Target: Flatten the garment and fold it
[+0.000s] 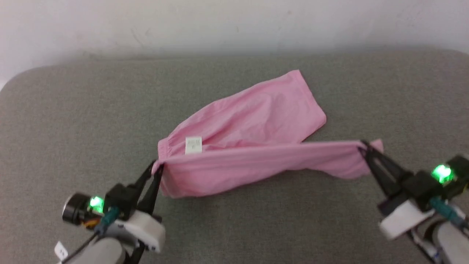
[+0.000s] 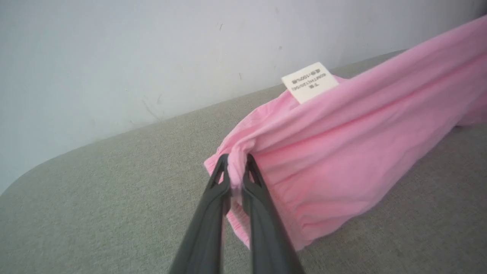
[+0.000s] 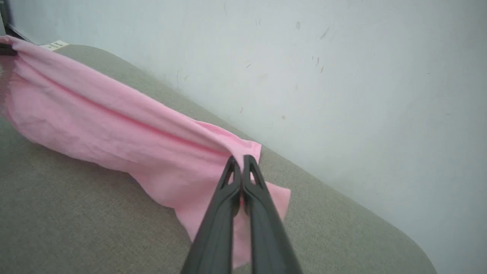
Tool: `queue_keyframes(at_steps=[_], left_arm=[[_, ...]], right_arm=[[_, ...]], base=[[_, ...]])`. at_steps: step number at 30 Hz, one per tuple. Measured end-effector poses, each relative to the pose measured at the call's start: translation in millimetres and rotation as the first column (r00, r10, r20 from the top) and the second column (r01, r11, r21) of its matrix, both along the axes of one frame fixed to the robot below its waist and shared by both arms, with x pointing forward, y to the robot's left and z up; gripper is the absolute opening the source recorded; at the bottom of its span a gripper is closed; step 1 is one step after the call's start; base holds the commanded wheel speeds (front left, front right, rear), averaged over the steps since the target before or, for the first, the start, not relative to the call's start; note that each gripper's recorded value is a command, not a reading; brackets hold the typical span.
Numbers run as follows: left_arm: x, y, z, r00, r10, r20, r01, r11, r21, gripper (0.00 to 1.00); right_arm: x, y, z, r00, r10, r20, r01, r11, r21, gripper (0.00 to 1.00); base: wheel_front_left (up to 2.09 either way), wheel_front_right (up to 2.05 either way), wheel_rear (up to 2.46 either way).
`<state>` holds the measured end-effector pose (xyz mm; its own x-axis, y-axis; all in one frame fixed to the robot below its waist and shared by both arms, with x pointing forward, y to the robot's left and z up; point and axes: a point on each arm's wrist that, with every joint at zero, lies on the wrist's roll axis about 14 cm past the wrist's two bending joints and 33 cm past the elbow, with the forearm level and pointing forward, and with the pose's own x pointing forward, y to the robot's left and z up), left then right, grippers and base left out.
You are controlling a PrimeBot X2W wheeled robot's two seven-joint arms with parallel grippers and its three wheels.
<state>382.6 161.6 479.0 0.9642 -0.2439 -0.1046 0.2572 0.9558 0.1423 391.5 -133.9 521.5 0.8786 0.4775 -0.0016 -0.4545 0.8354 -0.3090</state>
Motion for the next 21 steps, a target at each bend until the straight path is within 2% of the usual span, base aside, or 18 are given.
queue_keyframes(at_steps=[5,13,21], left_arm=[[38.4,1.6,11.7,0.999,0.005,0.047,-0.005,1.000,0.002,0.00],[84.5,18.3,-9.9,0.998,0.061,0.006,-0.062,0.998,0.015,0.00],[110.1,33.8,-45.2,0.992,0.106,-0.063,-0.104,0.994,0.039,0.00]], right_arm=[[50.7,5.3,10.3,0.998,0.048,0.043,-0.044,0.995,-0.087,0.00],[135.5,31.2,-0.8,0.995,0.100,-0.003,-0.099,0.983,-0.155,0.00],[200.4,66.6,-49.5,0.982,0.130,-0.136,-0.162,0.954,-0.253,0.00]], base=[[0.00,0.00,0.00],[0.00,0.00,0.00],[0.00,0.00,0.00]])
